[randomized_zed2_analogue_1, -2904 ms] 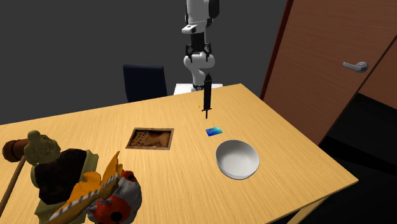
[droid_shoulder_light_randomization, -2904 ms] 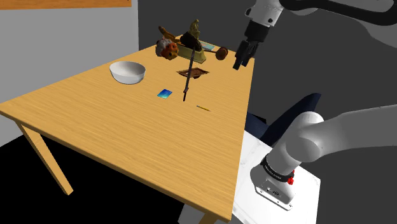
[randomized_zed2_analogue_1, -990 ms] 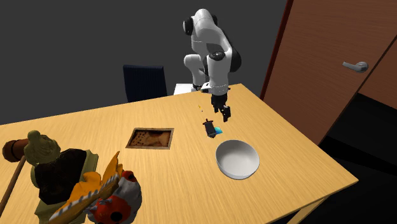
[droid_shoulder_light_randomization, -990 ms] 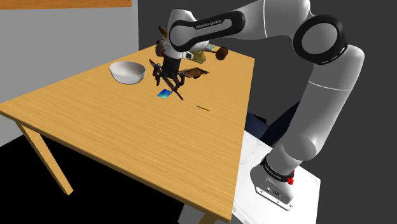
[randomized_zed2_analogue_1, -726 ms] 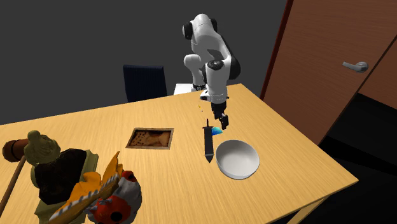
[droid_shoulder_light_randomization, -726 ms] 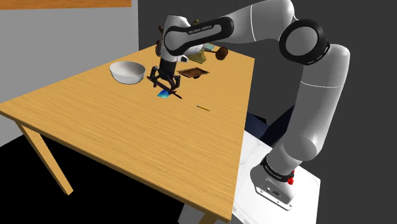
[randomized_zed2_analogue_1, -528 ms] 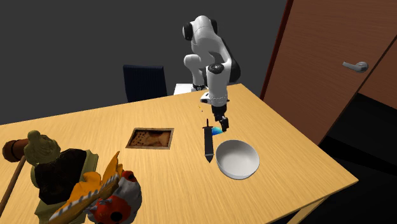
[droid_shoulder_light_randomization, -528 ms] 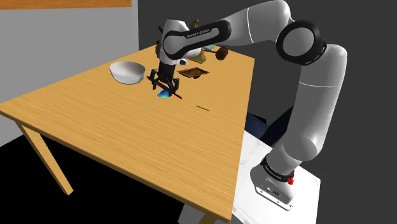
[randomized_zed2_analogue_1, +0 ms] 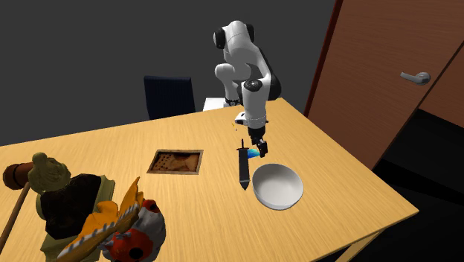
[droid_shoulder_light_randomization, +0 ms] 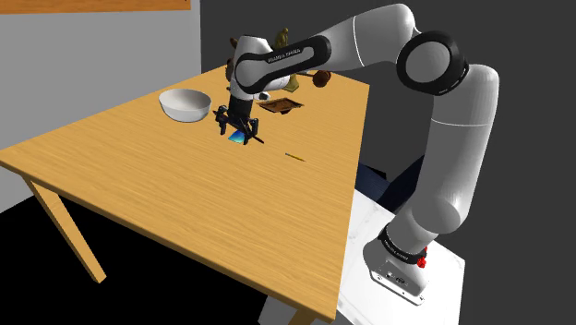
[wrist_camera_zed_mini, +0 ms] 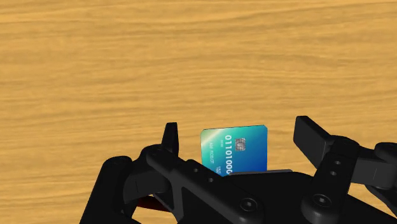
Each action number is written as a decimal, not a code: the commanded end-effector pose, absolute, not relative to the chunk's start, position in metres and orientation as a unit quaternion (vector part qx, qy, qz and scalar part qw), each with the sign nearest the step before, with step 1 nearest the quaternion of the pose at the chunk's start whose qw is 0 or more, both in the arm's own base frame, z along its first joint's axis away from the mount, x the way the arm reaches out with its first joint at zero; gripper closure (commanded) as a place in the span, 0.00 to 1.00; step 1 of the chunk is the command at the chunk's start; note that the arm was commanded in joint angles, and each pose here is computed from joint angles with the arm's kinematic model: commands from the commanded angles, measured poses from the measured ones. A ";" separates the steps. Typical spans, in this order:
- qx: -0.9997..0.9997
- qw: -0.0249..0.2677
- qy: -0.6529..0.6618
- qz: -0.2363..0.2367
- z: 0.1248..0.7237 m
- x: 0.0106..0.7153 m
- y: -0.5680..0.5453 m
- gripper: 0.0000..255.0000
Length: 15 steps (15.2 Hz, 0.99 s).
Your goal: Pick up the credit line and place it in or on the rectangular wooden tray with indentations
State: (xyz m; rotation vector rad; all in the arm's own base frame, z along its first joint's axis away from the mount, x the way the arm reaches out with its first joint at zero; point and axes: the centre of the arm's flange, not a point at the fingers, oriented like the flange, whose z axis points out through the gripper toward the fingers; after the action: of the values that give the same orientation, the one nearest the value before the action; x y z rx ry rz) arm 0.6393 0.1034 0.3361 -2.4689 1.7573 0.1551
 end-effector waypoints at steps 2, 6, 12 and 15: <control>-0.812 0.054 0.578 0.051 0.336 0.639 0.103 0.00; -0.812 0.054 0.578 0.051 0.336 0.639 0.104 1.00; -0.812 0.054 0.578 0.051 0.336 0.639 0.104 1.00; -0.812 0.054 0.578 0.051 0.347 0.639 0.103 1.00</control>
State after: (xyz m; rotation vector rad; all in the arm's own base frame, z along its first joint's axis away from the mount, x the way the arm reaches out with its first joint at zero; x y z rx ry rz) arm 0.6390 0.1034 0.3433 -2.4684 1.7573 0.1539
